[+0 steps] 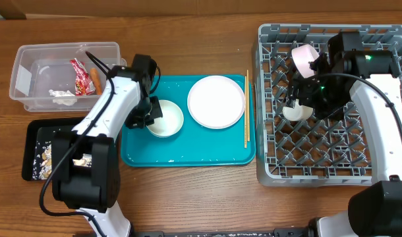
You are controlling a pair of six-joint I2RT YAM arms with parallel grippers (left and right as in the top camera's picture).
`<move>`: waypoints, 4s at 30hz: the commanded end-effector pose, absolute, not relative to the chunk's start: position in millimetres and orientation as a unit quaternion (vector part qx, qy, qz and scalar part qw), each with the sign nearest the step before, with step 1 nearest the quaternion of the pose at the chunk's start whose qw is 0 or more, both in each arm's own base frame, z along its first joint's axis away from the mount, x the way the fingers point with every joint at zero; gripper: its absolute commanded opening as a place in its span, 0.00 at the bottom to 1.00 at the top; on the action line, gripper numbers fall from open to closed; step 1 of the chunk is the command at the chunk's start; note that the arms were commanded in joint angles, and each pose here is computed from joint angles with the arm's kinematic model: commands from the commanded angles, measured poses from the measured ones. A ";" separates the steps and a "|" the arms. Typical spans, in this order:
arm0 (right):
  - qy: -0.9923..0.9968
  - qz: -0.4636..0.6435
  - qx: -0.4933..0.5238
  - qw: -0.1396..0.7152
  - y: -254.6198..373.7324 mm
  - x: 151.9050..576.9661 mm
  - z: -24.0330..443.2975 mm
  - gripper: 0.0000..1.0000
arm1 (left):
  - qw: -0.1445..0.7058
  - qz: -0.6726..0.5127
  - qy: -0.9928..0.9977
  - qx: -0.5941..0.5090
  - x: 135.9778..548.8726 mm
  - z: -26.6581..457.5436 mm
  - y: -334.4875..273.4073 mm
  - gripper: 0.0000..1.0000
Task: Sort waste into correct bins and load items into the dishwasher
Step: 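Grasp the cream bowl on the teal tray with the left gripper, then hand the cream bowl from the left gripper to the right gripper, then carry the cream bowl with the right gripper into the rack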
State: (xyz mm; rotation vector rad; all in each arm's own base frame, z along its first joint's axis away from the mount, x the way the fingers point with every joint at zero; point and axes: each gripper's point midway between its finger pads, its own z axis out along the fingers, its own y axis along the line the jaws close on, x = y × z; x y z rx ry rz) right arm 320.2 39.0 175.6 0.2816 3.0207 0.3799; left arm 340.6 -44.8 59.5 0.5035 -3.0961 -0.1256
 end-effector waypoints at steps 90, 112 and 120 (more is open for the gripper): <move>0.791 -0.541 0.246 0.148 -257.7 386.5 228.5 0.04 | -0.133 0.254 -0.956 -0.059 361.2 217.0 -278.2 1.00; 0.901 -0.427 0.017 0.077 -149.1 433.3 138.9 0.28 | -0.133 0.254 -0.956 -0.059 361.2 217.0 -278.2 1.00; 0.911 -0.403 0.004 0.082 -133.9 437.2 132.4 0.28 | -0.133 0.254 -0.956 -0.059 361.2 217.0 -278.2 1.00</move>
